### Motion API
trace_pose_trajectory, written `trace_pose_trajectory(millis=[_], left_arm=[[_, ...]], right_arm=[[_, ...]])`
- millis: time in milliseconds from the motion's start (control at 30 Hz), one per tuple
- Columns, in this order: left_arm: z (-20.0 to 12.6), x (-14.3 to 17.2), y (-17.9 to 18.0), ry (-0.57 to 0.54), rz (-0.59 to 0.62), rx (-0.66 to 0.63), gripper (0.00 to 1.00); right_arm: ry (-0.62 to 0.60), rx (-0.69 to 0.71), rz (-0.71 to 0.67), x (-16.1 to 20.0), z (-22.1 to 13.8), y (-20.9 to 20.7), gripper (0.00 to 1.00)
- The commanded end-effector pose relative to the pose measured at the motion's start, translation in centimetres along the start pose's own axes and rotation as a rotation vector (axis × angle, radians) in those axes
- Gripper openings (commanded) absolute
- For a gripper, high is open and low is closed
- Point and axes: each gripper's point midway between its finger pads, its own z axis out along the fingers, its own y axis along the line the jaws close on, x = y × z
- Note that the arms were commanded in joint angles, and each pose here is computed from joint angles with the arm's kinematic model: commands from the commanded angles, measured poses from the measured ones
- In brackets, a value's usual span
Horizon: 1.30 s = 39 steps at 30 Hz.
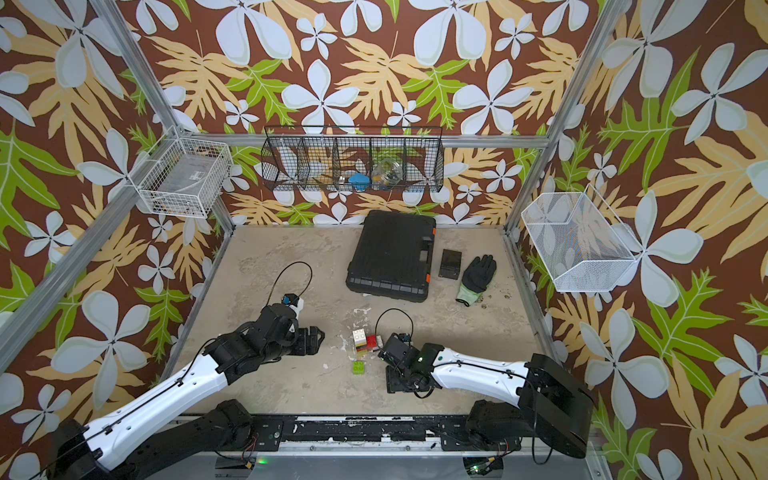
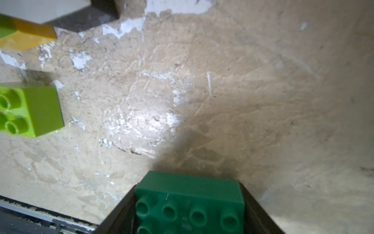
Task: Assemble a giraffe with lego
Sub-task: Place the lego brick at the center of the board, then pick up the lego brick from the center of the board.
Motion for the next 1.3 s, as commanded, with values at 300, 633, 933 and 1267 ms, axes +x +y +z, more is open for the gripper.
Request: trace_pose_trajectory(millis=[300,633,933,1267], left_arm=[[0.0,-0.3,-0.3,-0.011,0.008,0.013,0.87],[0.0,-0.2,-0.3,-0.011,0.01,0.012,0.88],[0.0,-0.3,-0.3,-0.013,0.012,0.015,0.88],[-0.1,-0.3,-0.3,-0.015,0.013,0.018,0.87]], right_arm=[[-0.014,0.088,-0.064,-1.0,-1.1,-0.6,0.84],[0.018,0.088,-0.072,-0.1,-1.0,0.5,0.82],[0.028,0.108,-0.076,0.1,-0.8,0.2,0.79],[0.031,0.085,-0.051,0.6,-0.4,0.1,0.66]])
